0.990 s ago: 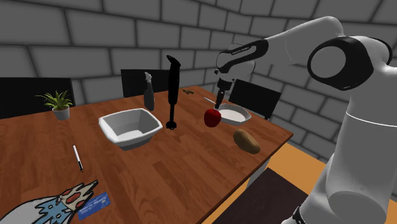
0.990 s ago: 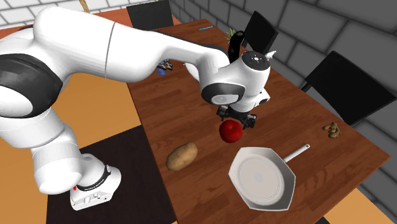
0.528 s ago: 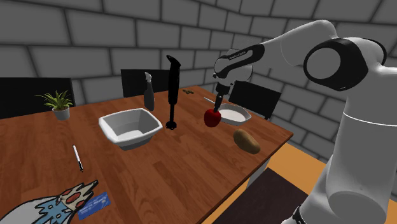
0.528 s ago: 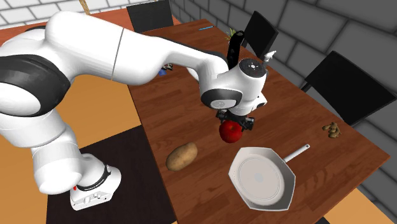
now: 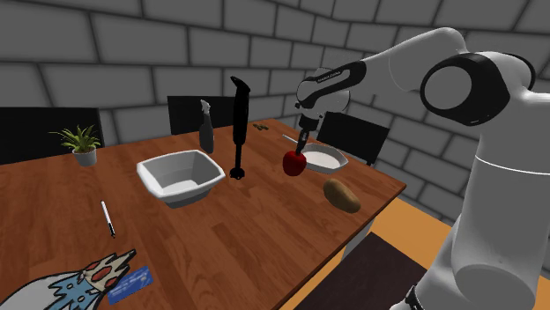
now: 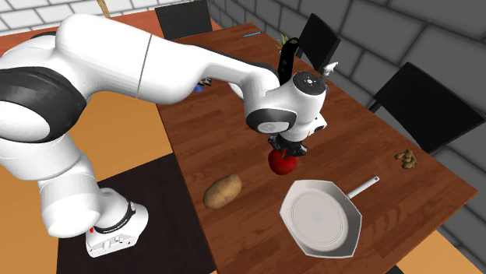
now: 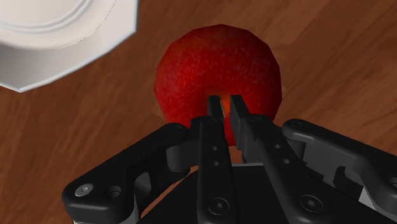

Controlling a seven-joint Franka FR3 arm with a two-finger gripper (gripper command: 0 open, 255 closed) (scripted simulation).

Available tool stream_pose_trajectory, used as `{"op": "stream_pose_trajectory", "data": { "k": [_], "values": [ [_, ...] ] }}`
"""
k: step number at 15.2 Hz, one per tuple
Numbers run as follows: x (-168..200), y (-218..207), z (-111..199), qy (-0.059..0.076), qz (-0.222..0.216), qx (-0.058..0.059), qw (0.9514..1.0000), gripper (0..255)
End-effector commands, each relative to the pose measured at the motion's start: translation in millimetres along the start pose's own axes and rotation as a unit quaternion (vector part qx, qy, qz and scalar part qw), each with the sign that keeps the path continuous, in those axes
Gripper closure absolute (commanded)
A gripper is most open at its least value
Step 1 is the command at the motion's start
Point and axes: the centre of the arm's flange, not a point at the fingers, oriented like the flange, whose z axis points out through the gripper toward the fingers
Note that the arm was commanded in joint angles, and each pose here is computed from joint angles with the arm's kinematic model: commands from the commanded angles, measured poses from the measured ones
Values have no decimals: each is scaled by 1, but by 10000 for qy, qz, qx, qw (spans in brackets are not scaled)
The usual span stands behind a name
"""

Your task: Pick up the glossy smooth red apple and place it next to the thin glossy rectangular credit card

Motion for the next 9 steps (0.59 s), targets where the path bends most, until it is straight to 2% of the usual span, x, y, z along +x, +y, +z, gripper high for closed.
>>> {"op": "stream_pose_trajectory", "data": {
  "k": [1,6,9],
  "values": [
    [0,0,0,0,0,0,10000,255],
    [0,0,0,0,0,0,10000,255],
    [2,0,-16,0,0,0,10000,255]
  ]
}}
